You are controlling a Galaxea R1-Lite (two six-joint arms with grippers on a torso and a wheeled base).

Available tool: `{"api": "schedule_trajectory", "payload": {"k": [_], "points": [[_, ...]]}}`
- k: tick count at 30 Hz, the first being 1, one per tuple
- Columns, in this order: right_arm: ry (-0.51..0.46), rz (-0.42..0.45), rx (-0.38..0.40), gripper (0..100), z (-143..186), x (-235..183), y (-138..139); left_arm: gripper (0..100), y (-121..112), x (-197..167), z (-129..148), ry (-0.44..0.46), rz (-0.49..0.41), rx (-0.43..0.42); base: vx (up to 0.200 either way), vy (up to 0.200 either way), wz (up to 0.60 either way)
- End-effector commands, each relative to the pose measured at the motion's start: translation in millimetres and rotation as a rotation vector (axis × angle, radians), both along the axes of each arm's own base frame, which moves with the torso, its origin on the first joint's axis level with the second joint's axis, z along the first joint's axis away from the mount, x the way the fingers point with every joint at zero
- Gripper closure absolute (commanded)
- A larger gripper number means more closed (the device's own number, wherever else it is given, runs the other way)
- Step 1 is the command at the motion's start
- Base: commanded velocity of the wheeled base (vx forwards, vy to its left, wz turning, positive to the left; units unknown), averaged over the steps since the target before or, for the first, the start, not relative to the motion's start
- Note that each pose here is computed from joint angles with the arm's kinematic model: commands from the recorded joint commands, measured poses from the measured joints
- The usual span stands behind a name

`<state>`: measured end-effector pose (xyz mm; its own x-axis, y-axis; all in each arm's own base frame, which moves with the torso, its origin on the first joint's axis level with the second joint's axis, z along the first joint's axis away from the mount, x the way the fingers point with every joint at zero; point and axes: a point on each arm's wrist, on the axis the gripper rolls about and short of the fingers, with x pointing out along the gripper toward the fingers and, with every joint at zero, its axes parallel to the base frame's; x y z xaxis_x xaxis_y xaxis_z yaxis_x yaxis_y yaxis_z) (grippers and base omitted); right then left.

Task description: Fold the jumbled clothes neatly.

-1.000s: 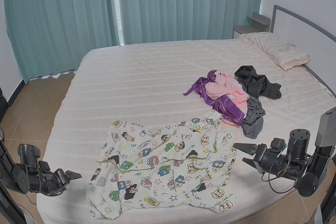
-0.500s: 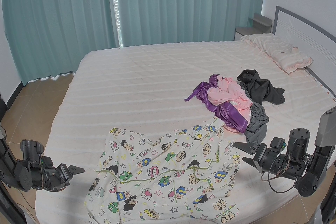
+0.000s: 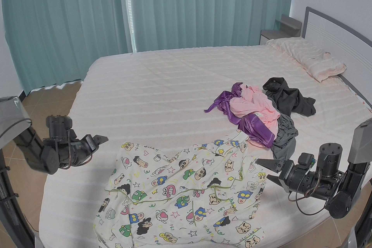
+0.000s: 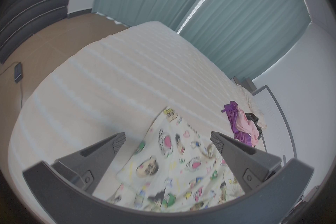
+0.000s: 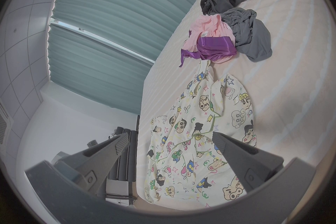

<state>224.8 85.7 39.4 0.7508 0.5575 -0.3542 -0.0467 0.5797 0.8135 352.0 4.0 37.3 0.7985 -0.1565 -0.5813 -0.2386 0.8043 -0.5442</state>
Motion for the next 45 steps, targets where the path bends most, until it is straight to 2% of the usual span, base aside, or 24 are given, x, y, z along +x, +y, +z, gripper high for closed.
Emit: {"api": "schedule_trajectory", "payload": {"k": [1, 5, 7, 8, 9, 19, 21, 24, 35, 36, 45], "points": [[-0.023, 0.004, -0.037, 0, 1, -7, 15, 0, -32, 74, -67, 0.096, -0.096, 0.116, 0.000, 0.000, 0.00], [-0.025, -0.002, -0.043, 0, 0, -7, 15, 0, -39, 103, -76, 0.134, -0.118, 0.137, 0.000, 0.000, 0.00], [-0.024, -0.003, -0.044, 0, 0, -7, 15, 0, -41, 107, -78, 0.150, -0.120, 0.145, 0.000, 0.000, 0.00], [-0.022, -0.002, -0.045, 0, 0, -8, 15, 0, -42, 118, -80, 0.197, -0.115, 0.168, 0.000, 0.000, 0.00], [-0.021, -0.003, -0.046, 0, 0, -8, 15, 0, -42, 122, -83, 0.204, -0.117, 0.173, 0.000, 0.000, 0.00], [-0.024, -0.003, -0.045, 0, 1, -9, 15, 0, -54, 132, -93, 0.189, -0.154, 0.238, 0.000, 0.000, 0.00], [-0.027, -0.003, -0.044, 0, 2, -9, 14, 0, -58, 135, -101, 0.183, -0.181, 0.273, 0.000, 0.000, 0.00], [-0.025, -0.004, -0.044, 0, 1, -9, 14, 0, -60, 136, -111, 0.194, -0.171, 0.301, 0.000, 0.000, 0.00], [-0.023, -0.003, -0.046, 0, 1, -9, 15, 0, -60, 141, -97, 0.165, -0.124, 0.242, 0.000, 0.000, 0.00], [-0.023, -0.003, -0.046, 0, 1, -9, 15, 100, -58, 142, -95, 0.163, -0.119, 0.240, 0.000, 0.000, 0.00], [-0.016, -0.004, -0.049, 0, -1, -8, 14, 100, -48, 142, -93, 0.167, -0.090, 0.229, 0.000, 0.000, 0.00]]}}
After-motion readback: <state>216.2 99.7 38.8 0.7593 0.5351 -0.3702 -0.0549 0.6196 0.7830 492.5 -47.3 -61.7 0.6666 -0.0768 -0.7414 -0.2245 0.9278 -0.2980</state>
